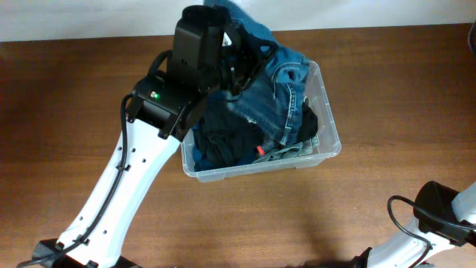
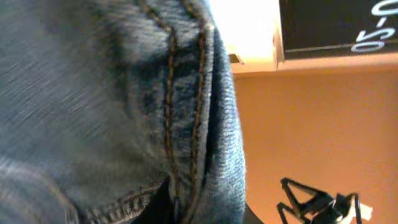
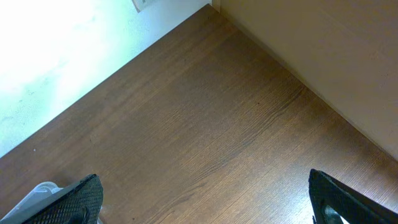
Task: Pack container
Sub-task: 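Lower the hanging jeans into the container's right side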
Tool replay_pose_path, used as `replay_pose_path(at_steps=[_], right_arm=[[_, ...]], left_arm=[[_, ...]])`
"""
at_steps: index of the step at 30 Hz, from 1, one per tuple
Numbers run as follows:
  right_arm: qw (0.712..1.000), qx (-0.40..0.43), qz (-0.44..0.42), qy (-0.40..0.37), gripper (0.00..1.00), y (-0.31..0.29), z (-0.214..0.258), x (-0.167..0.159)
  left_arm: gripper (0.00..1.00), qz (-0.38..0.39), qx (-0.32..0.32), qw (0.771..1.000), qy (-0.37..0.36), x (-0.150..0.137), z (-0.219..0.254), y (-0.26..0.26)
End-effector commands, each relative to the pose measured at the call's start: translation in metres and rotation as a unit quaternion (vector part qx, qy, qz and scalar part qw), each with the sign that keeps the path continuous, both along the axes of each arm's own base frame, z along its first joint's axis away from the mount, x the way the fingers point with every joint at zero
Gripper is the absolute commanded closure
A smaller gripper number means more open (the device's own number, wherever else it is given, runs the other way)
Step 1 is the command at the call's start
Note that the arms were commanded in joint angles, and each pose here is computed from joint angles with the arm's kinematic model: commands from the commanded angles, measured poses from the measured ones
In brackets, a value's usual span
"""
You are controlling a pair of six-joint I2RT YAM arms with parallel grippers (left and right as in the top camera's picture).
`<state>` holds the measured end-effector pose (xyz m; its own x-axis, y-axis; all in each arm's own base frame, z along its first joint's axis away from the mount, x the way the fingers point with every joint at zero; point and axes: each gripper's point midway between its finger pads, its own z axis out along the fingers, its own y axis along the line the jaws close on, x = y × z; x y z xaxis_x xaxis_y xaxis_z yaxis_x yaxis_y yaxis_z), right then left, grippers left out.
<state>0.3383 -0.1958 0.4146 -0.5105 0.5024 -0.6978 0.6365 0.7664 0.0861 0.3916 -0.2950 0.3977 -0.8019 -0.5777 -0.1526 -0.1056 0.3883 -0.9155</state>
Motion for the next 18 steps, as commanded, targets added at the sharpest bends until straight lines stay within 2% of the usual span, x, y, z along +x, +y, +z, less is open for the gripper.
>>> replay_pose_path(at_steps=[1,4,6,10,14,18], right_arm=[[1.0,-0.003,-0.003,0.0,0.02,0.0,0.003,-0.005],[1.0,-0.003,-0.003,-0.001,0.02,0.0,0.003,-0.005],[1.0,-0.003,-0.003,0.0,0.02,0.0,0.003,-0.005],[1.0,-0.003,-0.003,0.0,0.02,0.0,0.003,-0.005],[1.0,-0.003,-0.003,-0.001,0.02,0.0,0.003,-0.005],[1.0,-0.003,-0.003,-0.001,0.02,0.0,0.003,-0.005]], left_arm=[[0.99,0.011,-0.039,0.997,-0.058,-0.006,0.052,0.007],[0.99,0.006,-0.052,0.994,-0.092,0.001,0.064,0.001],[0.99,-0.031,-0.064,0.987,-0.147,0.001,0.082,-0.01],[0.99,-0.086,-0.104,0.971,-0.198,0.0,0.101,-0.031],[0.99,-0.116,-0.117,0.963,-0.212,0.006,0.096,-0.046],[0.99,-0.161,-0.104,0.961,-0.2,0.01,0.069,-0.062]])
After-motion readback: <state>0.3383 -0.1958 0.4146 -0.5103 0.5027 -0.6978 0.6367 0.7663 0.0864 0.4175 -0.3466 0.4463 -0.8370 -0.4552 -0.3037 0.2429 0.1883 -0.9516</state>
